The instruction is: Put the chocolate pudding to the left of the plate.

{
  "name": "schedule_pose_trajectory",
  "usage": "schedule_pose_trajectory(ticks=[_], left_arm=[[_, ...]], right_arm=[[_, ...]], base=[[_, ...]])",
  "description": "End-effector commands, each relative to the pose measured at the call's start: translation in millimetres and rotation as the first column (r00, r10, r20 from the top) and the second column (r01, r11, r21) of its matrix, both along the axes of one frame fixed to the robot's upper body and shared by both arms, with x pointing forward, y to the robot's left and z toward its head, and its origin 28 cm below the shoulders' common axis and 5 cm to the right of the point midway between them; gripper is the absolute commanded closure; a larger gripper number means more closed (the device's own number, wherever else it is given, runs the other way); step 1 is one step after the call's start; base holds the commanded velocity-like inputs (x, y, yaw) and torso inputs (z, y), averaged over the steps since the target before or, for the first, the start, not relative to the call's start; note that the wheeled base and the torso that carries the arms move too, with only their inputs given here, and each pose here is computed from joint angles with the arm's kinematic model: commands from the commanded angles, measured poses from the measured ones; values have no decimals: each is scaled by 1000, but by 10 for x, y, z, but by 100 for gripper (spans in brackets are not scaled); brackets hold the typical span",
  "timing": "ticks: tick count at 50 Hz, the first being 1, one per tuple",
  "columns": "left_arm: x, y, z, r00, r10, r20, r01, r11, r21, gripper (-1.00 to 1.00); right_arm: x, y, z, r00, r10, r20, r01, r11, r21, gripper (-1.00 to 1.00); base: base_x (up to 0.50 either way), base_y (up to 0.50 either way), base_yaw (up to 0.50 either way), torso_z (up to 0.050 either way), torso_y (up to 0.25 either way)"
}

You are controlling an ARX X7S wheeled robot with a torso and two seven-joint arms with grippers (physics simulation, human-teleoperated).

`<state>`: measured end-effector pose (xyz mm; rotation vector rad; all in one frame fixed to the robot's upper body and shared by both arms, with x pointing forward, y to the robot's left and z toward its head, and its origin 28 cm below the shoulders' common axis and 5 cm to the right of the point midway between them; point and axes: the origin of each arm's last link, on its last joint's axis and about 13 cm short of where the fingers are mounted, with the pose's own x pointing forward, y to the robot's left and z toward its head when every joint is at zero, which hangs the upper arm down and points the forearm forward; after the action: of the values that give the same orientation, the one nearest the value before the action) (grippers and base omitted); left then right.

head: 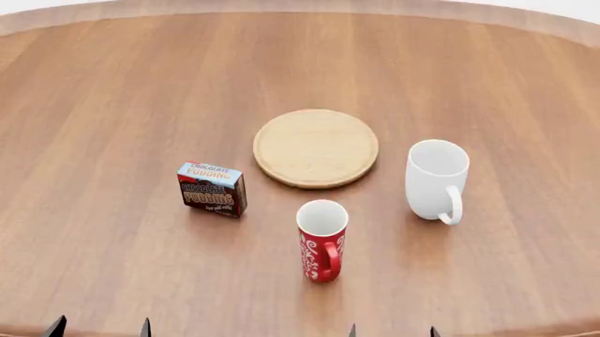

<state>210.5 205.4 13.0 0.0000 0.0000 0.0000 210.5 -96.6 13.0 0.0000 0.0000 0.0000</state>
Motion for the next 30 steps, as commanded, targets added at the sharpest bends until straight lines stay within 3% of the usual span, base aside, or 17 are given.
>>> schedule_pose_trajectory(ticks=[1,4,8,13,16,30], left_arm=[[2,5,-3,1000,-8,0,8,1000,0,-100],[14,17,-20,998,45,40,-50,990,130,-100],[30,45,26,997,49,55,-56,987,148,-100],[-32,14,39,995,59,82,-74,981,182,-100],[-26,15,47,998,27,64,-35,991,127,-100],[-70,-63,13,998,-14,54,7,991,135,-100]], right_arm=[[-2,3,-2,1000,0,0,0,1000,0,-100],[15,-8,3,1000,-12,-1,12,1000,17,-100],[44,-19,17,998,-67,9,67,998,-13,-100],[9,20,17,999,-47,16,47,998,-28,-100],[0,49,40,999,-46,22,47,998,-44,-100],[-14,78,16,999,-42,8,42,997,-71,-100]], base=[[0,0,0,0,0],[0,0,0,0,0],[0,0,0,0,0],[0,0,0,0,0],[0,0,0,0,0],[0,145,0,0,0]])
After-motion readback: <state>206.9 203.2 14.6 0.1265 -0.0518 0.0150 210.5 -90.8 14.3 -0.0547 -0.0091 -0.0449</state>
